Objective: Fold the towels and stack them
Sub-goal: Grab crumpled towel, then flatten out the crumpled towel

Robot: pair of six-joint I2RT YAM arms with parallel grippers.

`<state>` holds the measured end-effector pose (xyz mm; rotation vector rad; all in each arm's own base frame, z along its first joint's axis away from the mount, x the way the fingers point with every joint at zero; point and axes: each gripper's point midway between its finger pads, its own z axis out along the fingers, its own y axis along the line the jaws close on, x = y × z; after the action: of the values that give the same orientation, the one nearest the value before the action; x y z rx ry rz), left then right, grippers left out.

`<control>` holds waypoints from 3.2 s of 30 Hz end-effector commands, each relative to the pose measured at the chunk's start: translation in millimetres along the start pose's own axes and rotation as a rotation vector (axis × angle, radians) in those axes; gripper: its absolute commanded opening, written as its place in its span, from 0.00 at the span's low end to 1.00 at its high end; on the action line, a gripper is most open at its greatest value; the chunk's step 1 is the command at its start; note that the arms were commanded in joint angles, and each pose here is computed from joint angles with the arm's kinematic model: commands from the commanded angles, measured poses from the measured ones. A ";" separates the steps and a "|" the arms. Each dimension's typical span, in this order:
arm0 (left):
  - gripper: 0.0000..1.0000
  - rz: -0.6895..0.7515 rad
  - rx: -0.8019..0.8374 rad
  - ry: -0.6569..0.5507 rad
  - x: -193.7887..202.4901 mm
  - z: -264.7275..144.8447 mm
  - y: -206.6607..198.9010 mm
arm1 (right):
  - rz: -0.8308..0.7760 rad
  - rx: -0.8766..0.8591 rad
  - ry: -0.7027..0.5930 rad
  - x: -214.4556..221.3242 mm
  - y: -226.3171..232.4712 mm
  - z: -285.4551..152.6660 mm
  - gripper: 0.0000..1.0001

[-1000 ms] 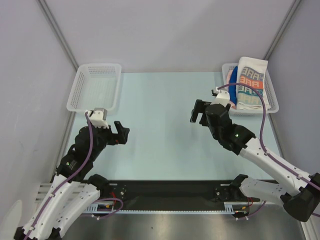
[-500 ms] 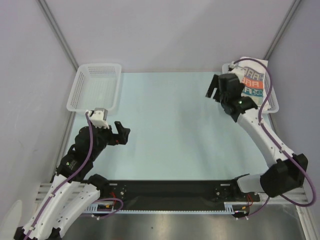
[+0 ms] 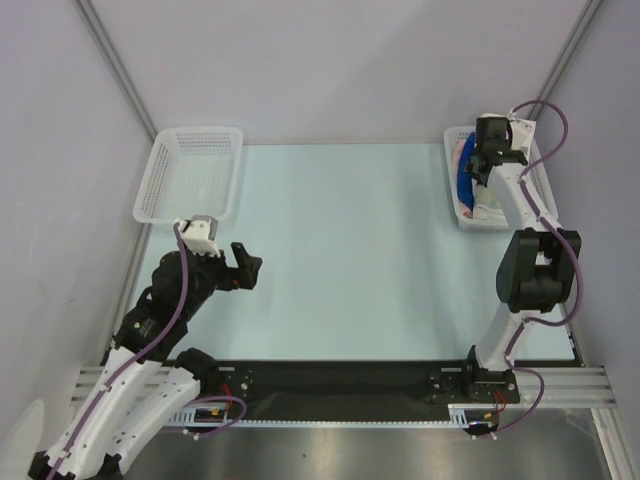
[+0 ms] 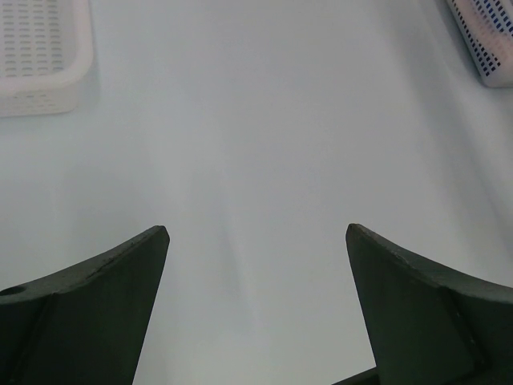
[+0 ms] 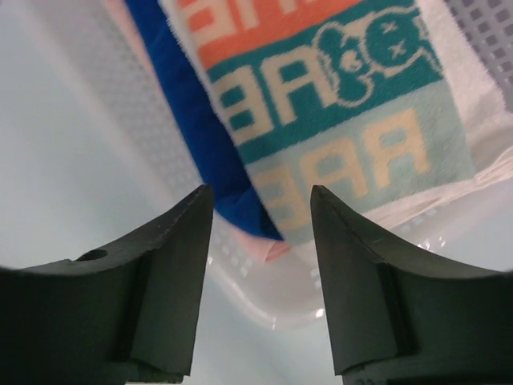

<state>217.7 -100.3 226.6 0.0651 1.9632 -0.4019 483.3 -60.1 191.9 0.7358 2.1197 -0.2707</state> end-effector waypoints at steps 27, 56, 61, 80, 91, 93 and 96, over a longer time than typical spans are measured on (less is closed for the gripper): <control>1.00 -0.006 0.017 0.008 -0.7 6.2 -4.9 | -0.034 0.145 0.002 -16.5 -33.8 75.9 0.02; 1.00 -0.008 0.006 0.000 -2.2 5.2 -2.6 | -0.234 -0.303 -0.525 -96.8 141.2 -265.9 0.00; 1.00 -0.008 0.004 0.001 -2.1 5.8 -2.4 | -0.245 -0.502 -0.466 -61.2 163.6 -301.7 0.00; 1.00 -0.269 0.149 0.134 31.5 49.7 -44.8 | -0.390 -0.666 0.023 138.3 172.8 -191.0 0.00; 0.87 -0.289 0.225 0.214 75.8 143.1 -127.1 | -0.371 -0.727 0.060 135.7 186.5 -205.9 0.00; 0.80 -0.290 0.226 0.244 85.1 154.7 -137.7 | -0.360 -0.704 0.082 140.6 181.6 -192.6 0.00; 0.71 -0.293 0.186 0.303 107.9 173.2 -145.2 | -0.340 -0.686 0.111 146.3 177.5 -173.8 0.00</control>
<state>269.7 -278.6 78.5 0.0106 2.3399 -0.7349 395.4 217.9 197.0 -0.0579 2.2456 0.2723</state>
